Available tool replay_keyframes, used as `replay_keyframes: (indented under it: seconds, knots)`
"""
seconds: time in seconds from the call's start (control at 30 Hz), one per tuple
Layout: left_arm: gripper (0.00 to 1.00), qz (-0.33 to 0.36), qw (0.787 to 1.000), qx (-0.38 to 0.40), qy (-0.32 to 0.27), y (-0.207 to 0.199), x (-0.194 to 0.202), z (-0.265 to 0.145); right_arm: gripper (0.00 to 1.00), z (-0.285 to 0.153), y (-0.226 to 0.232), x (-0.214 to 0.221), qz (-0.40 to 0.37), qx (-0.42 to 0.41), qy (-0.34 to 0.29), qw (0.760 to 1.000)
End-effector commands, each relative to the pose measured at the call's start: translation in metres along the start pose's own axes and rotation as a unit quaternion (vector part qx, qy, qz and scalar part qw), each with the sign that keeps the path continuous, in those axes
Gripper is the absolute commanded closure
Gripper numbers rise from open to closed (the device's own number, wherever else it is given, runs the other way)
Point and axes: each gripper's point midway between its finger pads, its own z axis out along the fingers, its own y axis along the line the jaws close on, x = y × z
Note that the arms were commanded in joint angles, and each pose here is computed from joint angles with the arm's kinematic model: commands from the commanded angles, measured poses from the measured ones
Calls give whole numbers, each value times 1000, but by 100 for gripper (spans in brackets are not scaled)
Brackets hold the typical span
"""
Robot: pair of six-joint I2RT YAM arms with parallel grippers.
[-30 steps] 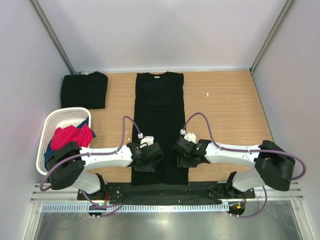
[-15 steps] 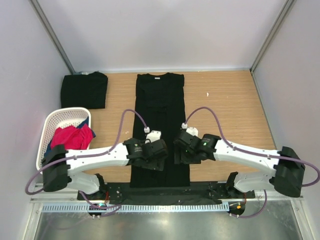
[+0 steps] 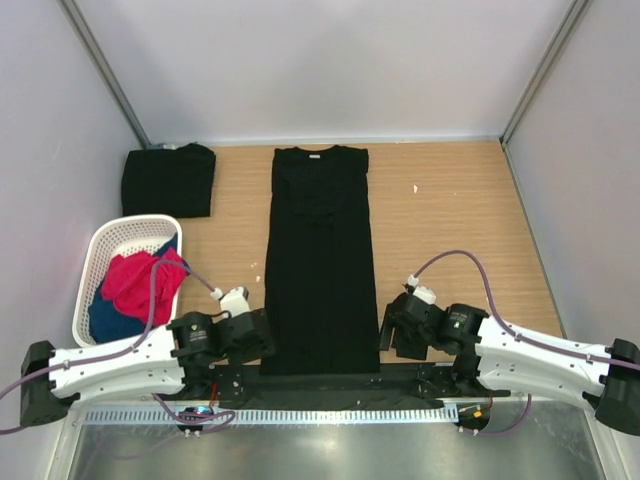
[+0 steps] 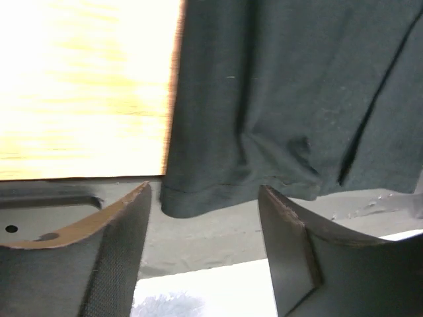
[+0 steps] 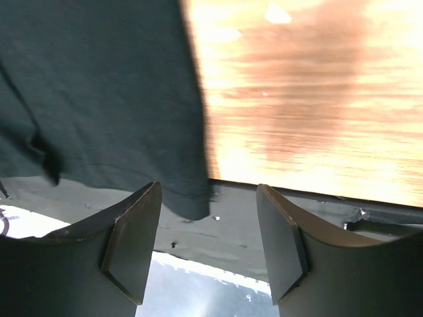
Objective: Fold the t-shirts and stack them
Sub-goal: Fold the tshirt
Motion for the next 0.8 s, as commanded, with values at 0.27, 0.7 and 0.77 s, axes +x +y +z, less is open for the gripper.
replay_keyframes:
  seconds: [0.27,0.7,0.77]
  knots:
    - [41,-79,997,-6,19,17,15,13,41,17,7,11,31,-27,22,999]
    - [47,-64,995,-55,54,32,32,21,49,21,4,22,32,-33,44,998]
    - [47,-70,995,-49,51,32,30,20,49,21,2,24,31,-33,48,998]
